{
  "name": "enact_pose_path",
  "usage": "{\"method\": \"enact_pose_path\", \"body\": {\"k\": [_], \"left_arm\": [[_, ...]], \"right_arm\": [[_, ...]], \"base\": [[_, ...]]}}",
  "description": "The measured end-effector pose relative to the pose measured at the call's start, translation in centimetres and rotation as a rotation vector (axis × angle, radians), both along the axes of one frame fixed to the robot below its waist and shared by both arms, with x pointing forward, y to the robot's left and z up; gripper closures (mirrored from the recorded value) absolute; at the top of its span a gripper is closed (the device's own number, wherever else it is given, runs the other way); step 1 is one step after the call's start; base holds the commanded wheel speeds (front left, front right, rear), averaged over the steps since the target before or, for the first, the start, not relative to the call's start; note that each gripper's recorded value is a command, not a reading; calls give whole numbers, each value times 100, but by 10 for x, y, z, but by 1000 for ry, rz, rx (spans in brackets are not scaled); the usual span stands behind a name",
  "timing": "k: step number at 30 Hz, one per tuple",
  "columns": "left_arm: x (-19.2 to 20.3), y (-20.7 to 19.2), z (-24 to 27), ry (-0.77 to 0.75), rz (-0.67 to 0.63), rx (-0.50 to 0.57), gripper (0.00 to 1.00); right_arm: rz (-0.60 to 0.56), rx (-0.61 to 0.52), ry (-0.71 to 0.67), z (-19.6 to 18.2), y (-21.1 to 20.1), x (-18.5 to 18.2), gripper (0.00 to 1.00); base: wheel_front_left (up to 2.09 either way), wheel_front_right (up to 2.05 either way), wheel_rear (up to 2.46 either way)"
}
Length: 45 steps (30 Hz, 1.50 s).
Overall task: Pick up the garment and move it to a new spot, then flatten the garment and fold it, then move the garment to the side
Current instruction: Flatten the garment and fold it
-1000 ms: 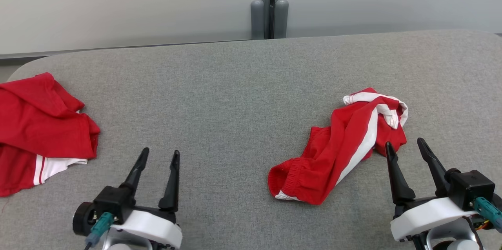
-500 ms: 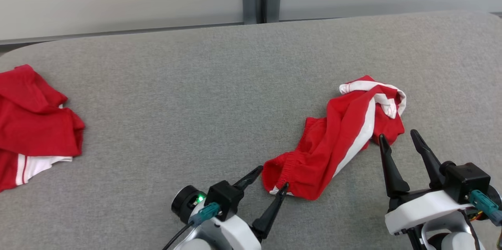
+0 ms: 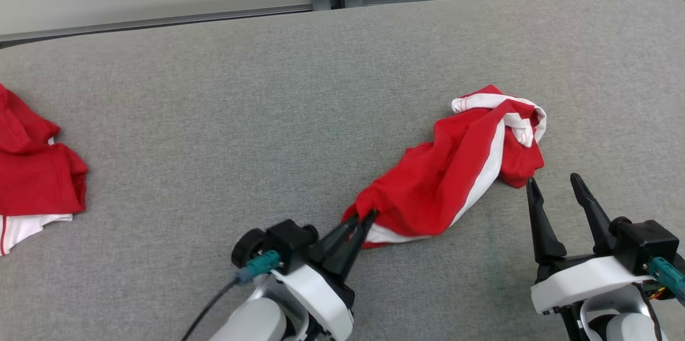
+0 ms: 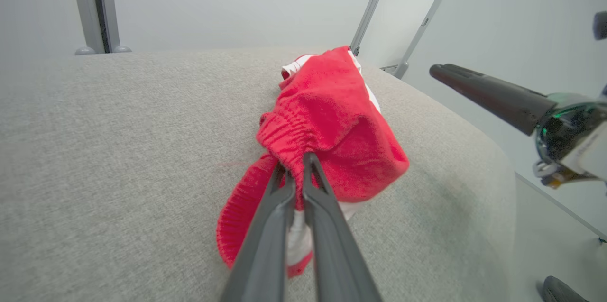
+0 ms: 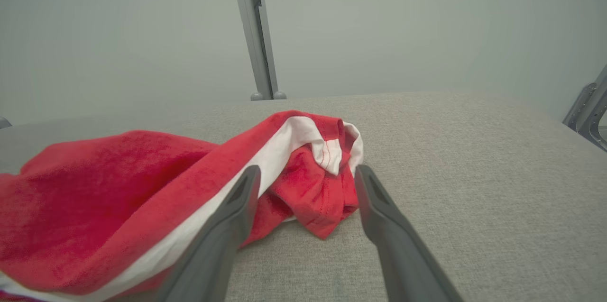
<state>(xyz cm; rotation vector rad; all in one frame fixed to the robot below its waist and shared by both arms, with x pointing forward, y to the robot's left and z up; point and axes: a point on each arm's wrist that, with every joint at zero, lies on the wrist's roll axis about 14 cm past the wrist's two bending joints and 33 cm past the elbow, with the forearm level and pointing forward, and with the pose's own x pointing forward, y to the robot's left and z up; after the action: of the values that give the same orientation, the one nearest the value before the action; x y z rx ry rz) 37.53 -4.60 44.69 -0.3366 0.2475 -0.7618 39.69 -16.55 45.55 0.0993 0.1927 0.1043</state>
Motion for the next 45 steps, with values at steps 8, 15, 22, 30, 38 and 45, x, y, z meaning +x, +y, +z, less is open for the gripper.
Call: {"method": "enact_pose_path", "body": {"k": [8,15,22,30,38,45], "left_arm": [[25,56,22,-51,217,-58,100],[36,84,11,-14,313,-37,100],[62,98,-10,30,359,-10,100],[83,98,-49,104,351,60,100],[87,110,-48,50,387,153,0],[93,144,3,-124,526,176,0]], "right_arm": [[31,17,-2,-1,12,11,0],[47,22,4,-5,18,20,0],[32,18,10,-9,12,30,0],[0,17,35,-22,1,33,0],[-6,20,22,-19,0,33,0],[17,10,-16,-5,6,36,0]], "base": [[0,0,0],[0,0,0],[0,0,0],[0,0,0],[0,0,0],[0,0,0]]}}
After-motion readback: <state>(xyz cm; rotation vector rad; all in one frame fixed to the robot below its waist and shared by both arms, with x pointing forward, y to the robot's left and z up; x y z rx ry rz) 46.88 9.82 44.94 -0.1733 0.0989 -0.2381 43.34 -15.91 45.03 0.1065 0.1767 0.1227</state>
